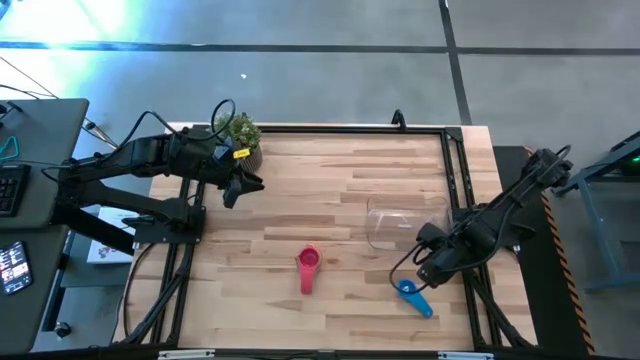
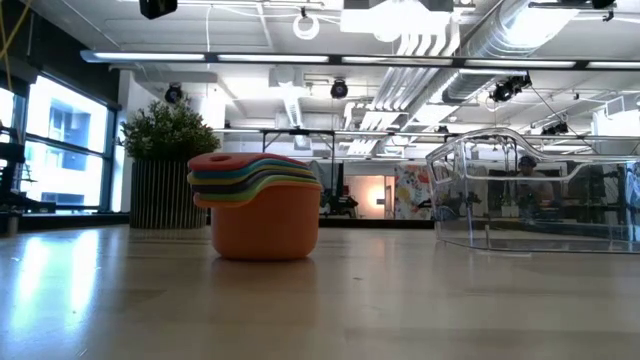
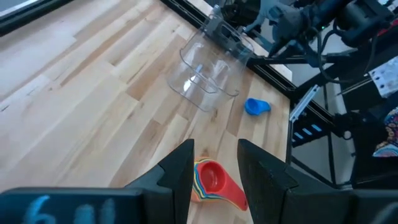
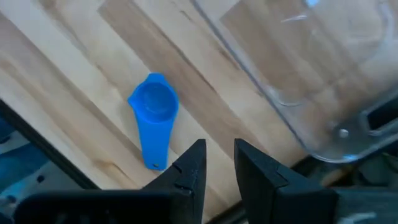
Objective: Nest measuring cups in basket
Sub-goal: Stack the blue measuring cup on top of the pink measuring cup
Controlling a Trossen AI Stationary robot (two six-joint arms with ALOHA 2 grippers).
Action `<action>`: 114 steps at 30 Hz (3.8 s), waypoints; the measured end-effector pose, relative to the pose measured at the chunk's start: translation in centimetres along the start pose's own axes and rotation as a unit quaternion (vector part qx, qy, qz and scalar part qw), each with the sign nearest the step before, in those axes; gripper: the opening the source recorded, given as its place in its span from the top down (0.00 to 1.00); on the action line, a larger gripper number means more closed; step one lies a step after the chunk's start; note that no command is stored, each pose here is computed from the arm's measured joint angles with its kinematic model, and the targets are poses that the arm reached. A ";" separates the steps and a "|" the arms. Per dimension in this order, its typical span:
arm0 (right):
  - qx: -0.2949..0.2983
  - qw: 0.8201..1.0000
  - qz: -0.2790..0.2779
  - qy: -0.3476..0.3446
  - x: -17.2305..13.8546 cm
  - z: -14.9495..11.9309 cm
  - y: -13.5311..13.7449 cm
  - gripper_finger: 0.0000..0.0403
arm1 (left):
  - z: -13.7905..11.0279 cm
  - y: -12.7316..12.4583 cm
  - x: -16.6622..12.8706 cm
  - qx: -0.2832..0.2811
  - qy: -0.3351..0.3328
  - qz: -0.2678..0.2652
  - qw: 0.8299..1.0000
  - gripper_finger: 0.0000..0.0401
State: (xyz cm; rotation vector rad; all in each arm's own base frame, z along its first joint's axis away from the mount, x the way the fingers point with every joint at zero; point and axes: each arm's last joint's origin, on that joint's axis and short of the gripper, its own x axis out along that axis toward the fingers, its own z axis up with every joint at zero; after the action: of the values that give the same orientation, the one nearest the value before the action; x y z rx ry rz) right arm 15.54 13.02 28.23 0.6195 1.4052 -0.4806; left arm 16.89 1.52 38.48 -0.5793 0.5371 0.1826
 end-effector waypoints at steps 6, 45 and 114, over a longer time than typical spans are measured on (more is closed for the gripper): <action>-0.006 0.999 0.036 -0.002 1.5 -0.1 0.6 0.82 | 0.0 0.0 0.0 0.000 0.000 0.000 1.000 0.72; -0.008 0.999 -0.043 0.018 10.3 -1.5 4.3 0.64 | 0.1 0.1 0.0 -0.039 -0.016 0.025 0.999 0.72; 0.396 0.890 0.201 -0.104 7.6 4.3 13.1 1.00 | 0.2 0.3 3.0 0.023 0.029 0.046 0.998 0.72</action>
State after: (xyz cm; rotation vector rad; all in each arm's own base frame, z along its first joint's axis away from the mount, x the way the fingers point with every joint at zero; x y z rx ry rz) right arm 28.11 20.42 22.45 1.4406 0.7991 -0.7590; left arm 19.47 1.94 36.91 -0.5169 0.6234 0.2417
